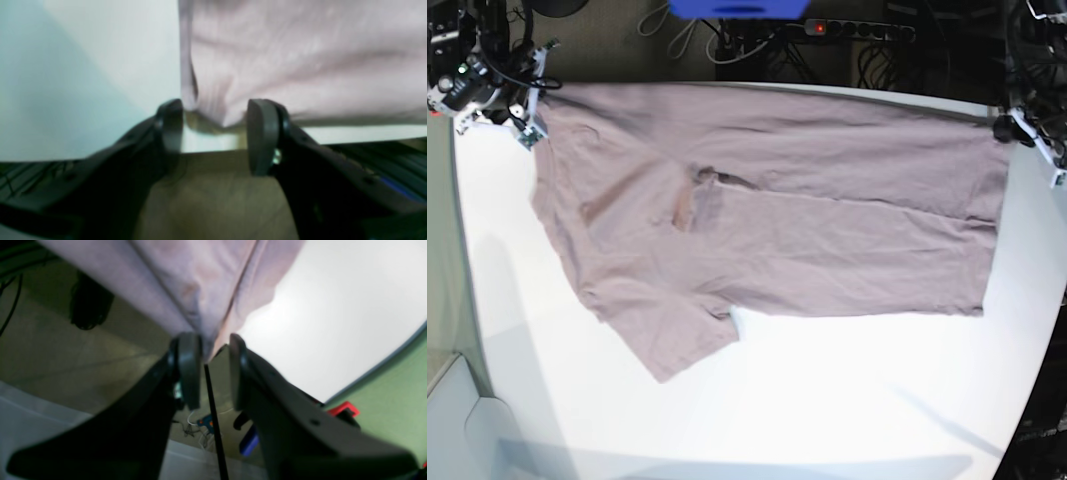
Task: Layout the t-shirt on the table in an organized manner, then fold the t-shirt properly
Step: 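Release the shirt and raise both grippers away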
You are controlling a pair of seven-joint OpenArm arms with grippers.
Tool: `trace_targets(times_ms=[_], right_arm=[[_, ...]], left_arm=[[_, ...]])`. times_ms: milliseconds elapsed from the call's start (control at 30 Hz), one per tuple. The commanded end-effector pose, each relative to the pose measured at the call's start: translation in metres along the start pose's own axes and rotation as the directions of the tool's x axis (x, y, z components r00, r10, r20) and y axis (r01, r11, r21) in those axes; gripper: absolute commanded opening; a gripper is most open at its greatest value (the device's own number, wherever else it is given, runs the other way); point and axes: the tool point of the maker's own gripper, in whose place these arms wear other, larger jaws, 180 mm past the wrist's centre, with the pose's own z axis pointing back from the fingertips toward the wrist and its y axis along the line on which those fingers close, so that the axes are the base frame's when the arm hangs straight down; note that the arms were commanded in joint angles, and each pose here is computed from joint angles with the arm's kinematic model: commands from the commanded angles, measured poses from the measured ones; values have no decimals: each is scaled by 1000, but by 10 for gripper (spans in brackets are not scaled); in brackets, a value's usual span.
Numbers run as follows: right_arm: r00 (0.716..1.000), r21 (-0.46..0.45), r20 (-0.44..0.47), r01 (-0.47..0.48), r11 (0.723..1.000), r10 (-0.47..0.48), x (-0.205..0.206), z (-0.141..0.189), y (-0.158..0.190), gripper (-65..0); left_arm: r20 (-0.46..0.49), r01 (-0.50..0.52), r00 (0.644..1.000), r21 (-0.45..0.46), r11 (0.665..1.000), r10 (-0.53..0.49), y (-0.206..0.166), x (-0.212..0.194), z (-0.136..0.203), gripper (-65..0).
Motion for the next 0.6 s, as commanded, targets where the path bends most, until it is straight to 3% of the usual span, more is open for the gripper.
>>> trace_targets(times_ms=[0, 200, 333, 467, 567], right_arm=[[1000, -73, -10, 8, 997, -8, -4, 9, -22, -484], [992, -304, -122, -1, 953, -38, -32, 28, -78, -483], [994, -390, -104, 0, 921, -44, -16, 37, -103, -483], [999, -453, 10, 50, 890, -51, 26, 51, -130, -483], [986, -465, 162, 108, 879, -36, 86, 61, -140, -483]], left_arm=[[21, 18, 1000, 23, 1000, -18, 9, 10, 9, -344], [31, 12, 999, 37, 999, -14, 13, 13, 11, -343], [79, -29, 997, 68, 997, 24, 27, 23, 19, -343], [128, -73, 990, 106, 992, 59, 44, 29, 32, -342], [186, -107, 979, 131, 986, 81, 55, 42, 43, -342]])
